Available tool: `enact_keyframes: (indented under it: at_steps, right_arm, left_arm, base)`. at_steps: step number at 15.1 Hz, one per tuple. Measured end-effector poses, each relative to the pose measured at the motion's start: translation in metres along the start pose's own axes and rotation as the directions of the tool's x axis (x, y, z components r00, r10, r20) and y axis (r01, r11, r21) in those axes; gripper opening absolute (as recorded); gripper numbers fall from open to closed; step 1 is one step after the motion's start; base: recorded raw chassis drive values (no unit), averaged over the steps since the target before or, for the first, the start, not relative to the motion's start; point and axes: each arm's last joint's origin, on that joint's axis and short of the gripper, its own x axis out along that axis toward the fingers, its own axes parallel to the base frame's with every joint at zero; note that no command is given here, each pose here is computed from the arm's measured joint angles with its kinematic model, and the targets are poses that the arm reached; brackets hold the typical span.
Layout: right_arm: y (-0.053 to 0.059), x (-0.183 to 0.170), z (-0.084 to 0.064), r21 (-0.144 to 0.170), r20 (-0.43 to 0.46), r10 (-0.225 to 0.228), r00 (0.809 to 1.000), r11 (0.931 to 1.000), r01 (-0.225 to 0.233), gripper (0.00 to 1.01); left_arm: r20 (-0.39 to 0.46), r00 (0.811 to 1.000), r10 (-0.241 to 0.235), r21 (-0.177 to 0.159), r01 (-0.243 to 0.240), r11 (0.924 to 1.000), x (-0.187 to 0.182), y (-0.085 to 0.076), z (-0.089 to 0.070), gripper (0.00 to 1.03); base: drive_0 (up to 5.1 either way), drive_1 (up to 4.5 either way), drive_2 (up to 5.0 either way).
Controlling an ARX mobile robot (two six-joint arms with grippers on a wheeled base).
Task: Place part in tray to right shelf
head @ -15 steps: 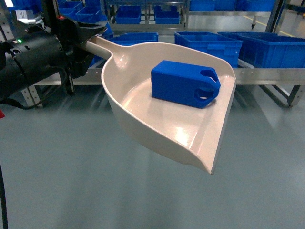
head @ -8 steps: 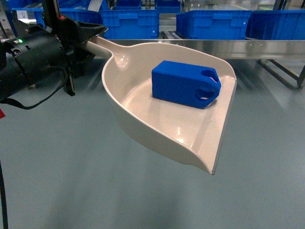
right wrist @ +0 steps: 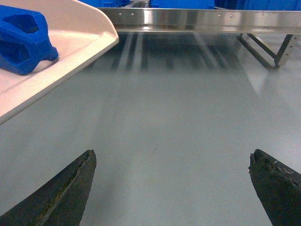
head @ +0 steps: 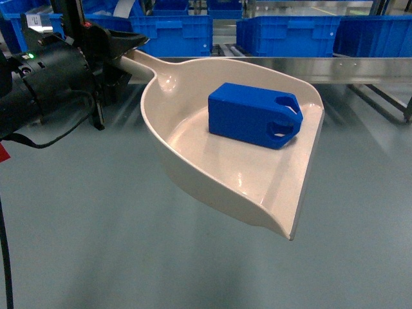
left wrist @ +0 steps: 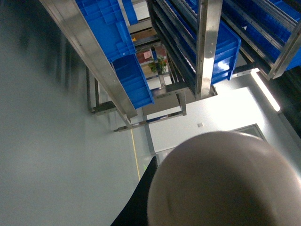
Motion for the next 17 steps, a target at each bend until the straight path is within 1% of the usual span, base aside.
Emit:
enact_keyframes:
  at_steps: [2, 6, 12, 15, 17]
  right_arm:
    - [0.0, 0.0, 0.0, 0.0, 0.0, 0.0, 1.0, 1.0, 0.0, 0.98]
    - [0.0001, 0.0001, -0.0002, -0.001, -0.002, 0.0, 1.0, 1.0, 0.0, 0.98]
    - [0.0001, 0.0, -0.0001, -0.001, -0.001, 0.0, 1.0, 1.0, 0.0, 0.98]
    - [-0.0002, 0.0, -0.0001, 0.0, -0.001, -0.004, 1.0, 1.0, 0.004, 0.98]
    - [0.0, 0.0, 0.0, 0.0, 0.001, -0.002, 1.0, 1.0, 0.002, 0.98]
  left_arm:
    - [0.002, 1.0, 0.0, 0.0, 0.0, 1.0, -0.0002, 0.0001, 0.0004, 0.14]
    - [0.015, 1.0, 0.003, 0.001, -0.003, 1.0, -0.0013, 0.0007, 0.0033, 0.14]
    - [0.003, 1.0, 0.001, 0.0, -0.001, 1.0, -0.0004, 0.0003, 0.001, 0.14]
    - [-0.003, 1.0, 0.002, -0.002, -0.002, 1.0, 0.0006, 0.0, -0.0014, 0.14]
    - [-0.016, 1.0, -0.007, -0.001, 0.007, 1.0, 0.0016, -0.0012, -0.0038, 0.14]
  base:
    - [-0.1, 3.85, -4.1]
    - [2.8, 2.08, -5.0]
    - [2.8, 2.11, -5.0]
    - [0.8, 4.59, -3.0]
    - [1.1, 4.93, -2.7]
